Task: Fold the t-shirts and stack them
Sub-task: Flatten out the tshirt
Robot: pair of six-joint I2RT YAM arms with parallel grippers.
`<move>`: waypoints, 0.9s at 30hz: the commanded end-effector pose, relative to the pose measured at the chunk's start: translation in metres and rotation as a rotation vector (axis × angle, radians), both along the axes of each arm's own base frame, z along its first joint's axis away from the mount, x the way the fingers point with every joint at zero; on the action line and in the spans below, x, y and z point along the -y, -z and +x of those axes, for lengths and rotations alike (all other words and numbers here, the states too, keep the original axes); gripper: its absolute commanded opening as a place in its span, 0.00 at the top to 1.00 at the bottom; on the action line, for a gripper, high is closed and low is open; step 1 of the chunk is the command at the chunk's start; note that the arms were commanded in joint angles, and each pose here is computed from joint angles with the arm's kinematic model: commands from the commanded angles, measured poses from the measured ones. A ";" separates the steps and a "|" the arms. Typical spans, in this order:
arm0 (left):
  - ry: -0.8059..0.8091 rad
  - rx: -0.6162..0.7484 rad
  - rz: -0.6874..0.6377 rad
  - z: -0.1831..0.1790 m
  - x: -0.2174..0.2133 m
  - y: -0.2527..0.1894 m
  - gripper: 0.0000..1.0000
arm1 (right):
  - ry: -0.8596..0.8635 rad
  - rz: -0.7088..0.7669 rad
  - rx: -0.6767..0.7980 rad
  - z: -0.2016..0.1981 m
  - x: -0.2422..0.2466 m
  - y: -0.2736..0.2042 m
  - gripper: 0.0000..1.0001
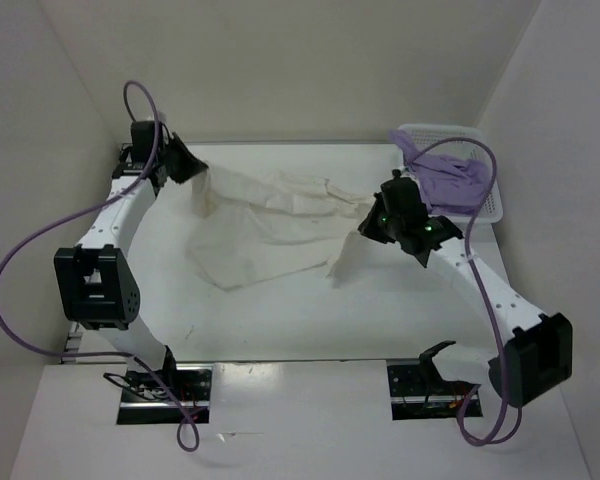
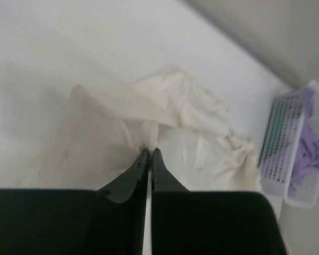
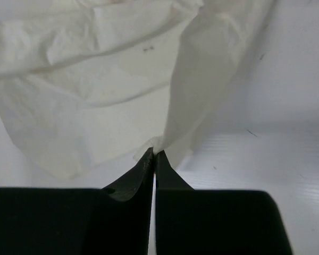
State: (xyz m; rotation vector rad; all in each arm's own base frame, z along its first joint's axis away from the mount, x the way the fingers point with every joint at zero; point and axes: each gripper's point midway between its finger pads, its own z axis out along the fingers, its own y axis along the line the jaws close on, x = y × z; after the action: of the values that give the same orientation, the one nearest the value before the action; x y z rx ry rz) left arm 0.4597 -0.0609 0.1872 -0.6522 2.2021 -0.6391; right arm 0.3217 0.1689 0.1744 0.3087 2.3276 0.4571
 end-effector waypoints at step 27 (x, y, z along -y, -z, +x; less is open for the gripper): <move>-0.388 -0.277 0.019 -0.102 -0.071 0.150 0.74 | -0.001 0.164 -0.086 -0.044 0.021 0.009 0.99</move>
State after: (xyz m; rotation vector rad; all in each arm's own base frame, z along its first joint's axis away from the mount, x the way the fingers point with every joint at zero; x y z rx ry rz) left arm 0.3372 -0.0107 0.0378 -1.0406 2.3650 -0.3626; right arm 0.2649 0.1471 0.1556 0.4599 2.4301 0.6440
